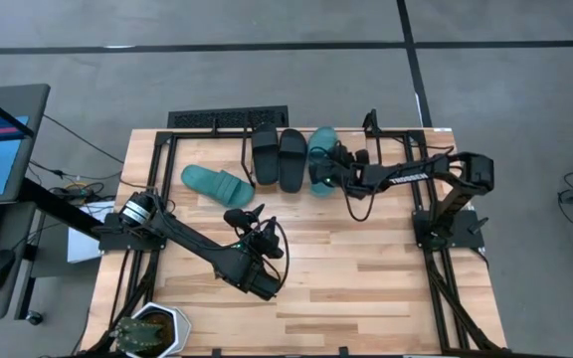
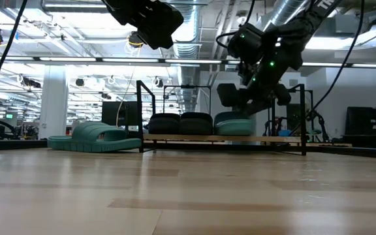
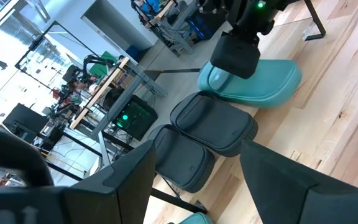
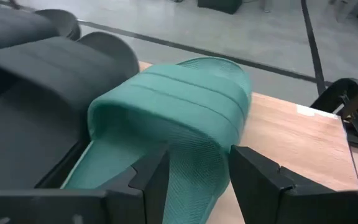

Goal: Pick and place slides into the shelf
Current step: Put the bottom dark green slipper on the shelf, then put the dark green slipper on the shelf

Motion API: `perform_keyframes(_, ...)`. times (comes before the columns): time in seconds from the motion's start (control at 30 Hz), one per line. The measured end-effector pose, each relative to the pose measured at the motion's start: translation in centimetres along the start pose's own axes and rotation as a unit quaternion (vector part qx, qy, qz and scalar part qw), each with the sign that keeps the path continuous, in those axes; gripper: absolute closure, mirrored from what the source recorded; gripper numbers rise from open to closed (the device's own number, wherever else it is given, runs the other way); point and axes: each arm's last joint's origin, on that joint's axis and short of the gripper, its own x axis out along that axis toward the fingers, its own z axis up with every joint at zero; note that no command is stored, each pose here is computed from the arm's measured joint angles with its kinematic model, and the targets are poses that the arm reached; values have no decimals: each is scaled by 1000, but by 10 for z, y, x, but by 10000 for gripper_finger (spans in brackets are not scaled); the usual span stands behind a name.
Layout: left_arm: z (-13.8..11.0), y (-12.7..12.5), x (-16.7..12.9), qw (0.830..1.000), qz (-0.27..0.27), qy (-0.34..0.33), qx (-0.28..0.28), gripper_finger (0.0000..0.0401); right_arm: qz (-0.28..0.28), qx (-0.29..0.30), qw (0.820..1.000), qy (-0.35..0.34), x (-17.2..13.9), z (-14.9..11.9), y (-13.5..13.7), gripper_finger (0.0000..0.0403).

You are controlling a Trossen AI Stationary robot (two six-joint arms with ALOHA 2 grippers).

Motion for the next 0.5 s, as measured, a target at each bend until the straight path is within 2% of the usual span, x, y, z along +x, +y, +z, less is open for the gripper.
perform_keyframes(0.23, 0, 0, 0, 1000, 0, 0, 0, 177, 14, -13, 1000, -5, -9, -2, 5, 252)
perform_keyframes(0.5, 0, 0, 0, 1000, 0, 0, 0, 177, 6, -32, 999, 0, -12, 2, -1, 261)
